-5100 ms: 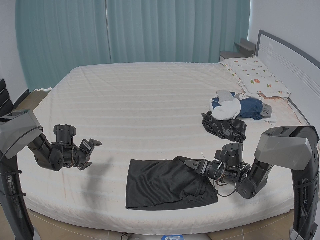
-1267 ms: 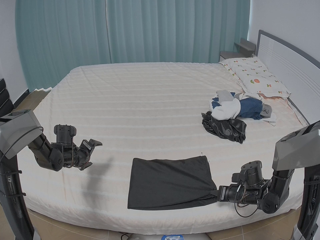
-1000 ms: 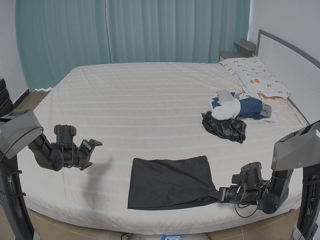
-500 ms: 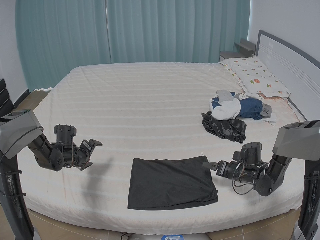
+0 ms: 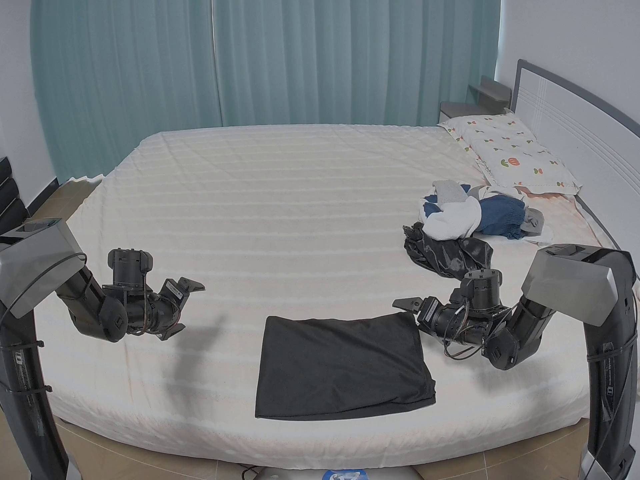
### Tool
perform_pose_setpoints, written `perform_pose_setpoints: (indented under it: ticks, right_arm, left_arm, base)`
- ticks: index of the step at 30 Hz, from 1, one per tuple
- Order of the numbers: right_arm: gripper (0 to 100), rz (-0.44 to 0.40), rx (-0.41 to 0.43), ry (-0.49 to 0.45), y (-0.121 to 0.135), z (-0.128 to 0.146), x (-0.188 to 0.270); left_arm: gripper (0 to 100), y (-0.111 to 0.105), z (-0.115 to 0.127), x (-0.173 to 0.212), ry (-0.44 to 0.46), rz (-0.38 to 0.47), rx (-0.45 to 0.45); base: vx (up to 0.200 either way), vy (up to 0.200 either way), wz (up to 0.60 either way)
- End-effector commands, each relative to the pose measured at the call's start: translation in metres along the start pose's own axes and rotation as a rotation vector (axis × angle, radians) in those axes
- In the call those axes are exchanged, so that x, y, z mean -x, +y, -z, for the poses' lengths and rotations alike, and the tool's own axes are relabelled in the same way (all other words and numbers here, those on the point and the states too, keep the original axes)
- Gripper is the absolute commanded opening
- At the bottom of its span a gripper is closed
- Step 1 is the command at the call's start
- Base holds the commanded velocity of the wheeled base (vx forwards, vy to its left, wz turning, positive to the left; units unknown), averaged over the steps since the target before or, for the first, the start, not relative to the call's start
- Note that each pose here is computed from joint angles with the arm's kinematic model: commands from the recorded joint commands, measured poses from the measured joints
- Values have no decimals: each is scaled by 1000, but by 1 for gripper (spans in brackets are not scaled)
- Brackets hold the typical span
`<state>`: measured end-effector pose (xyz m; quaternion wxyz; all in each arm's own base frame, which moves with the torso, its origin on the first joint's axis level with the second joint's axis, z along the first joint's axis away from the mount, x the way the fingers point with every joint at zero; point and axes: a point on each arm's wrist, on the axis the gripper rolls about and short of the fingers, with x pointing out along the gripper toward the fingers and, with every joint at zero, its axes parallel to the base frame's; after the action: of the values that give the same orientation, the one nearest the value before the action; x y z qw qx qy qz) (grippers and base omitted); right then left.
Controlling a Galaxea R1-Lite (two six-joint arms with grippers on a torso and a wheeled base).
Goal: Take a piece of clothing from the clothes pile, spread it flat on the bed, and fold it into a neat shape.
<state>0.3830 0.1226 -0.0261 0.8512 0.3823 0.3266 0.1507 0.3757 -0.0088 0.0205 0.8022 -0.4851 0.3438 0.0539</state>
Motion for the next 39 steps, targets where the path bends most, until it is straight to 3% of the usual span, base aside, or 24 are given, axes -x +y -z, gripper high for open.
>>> perform_pose_setpoints:
  ticks: [1, 5, 6, 27, 39]
  right_arm:
    - [100, 5, -2, 1, -4, 0, -6]
    - [100, -4, 0, -5, -3, -1, -10]
    - [0, -1, 0, -5, -3, -1, -11]
    - [0, 58, -17, -81, -14, -16, -7]
    - [0, 73, -22, -75, -21, -15, -11]
  left_arm:
    - [100, 0, 0, 0, 0, 0, 0]
    - [100, 0, 0, 0, -1, 1, 0]
    - [100, 0, 0, 0, -1, 1, 0]
    - [100, 0, 0, 0, 0, 0, 0]
    - [100, 0, 0, 0, -1, 1, 0]
  base:
    - [0, 0, 0]
    - [0, 0, 0]
    - [0, 0, 0]
    - [0, 0, 0]
    - [0, 0, 0]
